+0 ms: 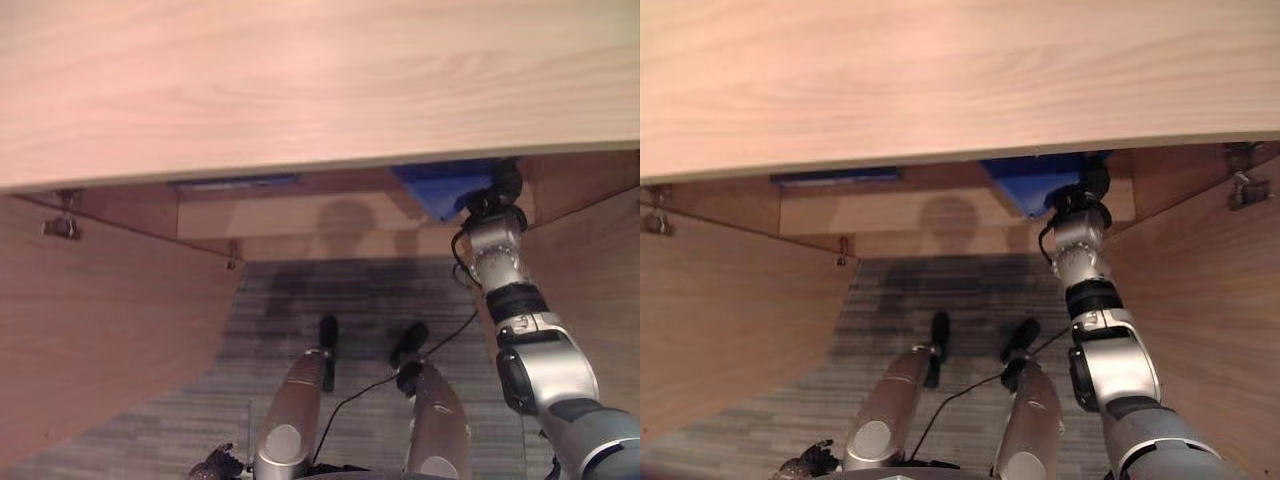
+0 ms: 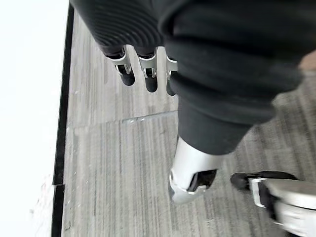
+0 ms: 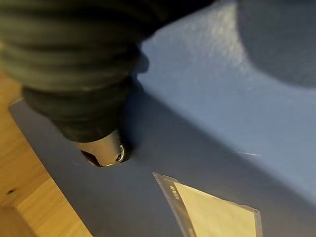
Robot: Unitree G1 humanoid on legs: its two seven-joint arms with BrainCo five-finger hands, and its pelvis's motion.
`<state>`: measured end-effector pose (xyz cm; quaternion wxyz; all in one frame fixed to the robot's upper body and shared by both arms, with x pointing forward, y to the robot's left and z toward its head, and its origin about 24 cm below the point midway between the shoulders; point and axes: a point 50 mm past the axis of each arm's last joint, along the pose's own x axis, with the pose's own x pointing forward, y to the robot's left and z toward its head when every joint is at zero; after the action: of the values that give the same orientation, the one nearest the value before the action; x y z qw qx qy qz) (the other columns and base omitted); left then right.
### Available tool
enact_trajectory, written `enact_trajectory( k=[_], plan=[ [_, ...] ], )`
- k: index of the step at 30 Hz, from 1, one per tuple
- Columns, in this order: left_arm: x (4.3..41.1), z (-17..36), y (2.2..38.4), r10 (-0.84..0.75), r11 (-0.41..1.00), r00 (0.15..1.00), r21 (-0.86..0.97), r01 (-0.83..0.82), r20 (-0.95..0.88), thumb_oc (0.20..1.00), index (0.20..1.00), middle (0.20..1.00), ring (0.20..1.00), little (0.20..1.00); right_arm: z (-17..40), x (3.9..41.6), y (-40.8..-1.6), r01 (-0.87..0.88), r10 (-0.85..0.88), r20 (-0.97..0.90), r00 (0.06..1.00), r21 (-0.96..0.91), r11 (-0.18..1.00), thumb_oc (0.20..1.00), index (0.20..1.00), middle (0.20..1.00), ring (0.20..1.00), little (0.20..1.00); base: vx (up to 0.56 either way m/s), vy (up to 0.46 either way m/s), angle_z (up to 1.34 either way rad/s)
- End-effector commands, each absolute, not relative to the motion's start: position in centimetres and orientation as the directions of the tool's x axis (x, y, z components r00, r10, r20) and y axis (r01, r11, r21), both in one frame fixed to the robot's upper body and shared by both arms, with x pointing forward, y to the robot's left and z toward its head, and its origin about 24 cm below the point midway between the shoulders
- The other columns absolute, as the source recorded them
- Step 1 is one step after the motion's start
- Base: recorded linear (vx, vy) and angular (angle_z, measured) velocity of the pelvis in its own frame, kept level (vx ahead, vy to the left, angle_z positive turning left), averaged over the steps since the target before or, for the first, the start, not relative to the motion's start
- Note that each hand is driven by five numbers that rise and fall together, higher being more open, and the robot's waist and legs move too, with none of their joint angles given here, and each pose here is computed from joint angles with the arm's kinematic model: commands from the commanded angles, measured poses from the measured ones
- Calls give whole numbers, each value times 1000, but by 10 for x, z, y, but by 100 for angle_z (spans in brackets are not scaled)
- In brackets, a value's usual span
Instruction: Put the empty folder in the office cabinet
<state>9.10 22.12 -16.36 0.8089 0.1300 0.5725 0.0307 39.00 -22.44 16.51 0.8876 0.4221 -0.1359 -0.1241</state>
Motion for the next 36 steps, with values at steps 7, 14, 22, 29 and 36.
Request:
enact_trajectory(
  k=[7,14,22,29,36],
  plan=[
    [27,-138,209,-109,971,368,-19,239,-923,1000,1000,1000,1000,1000,209,393,-244,15,-422,228,877,866,499,200,200,200,200,200,-19,61,8],
    [36,-110,225,-142,948,436,6,319,-889,1000,1000,1000,1000,1000,244,396,-236,-41,-416,300,858,849,526,200,200,200,200,200,1,4,-2],
    [-14,-149,242,82,931,215,152,333,-973,1000,1000,1000,1000,1000,281,391,-263,-111,-531,339,777,903,414,200,200,200,200,200,-5,-37,8],
    [7,-152,250,154,922,266,235,307,-952,1000,1000,1000,1000,1000,310,375,-304,-125,-651,344,676,925,359,200,200,200,200,200,-13,-52,20],
    [12,-152,255,183,915,269,264,305,-945,1000,1000,1000,1000,1000,322,373,-305,-140,-657,357,664,923,360,200,200,200,200,200,0,-1,2]
  ],
)
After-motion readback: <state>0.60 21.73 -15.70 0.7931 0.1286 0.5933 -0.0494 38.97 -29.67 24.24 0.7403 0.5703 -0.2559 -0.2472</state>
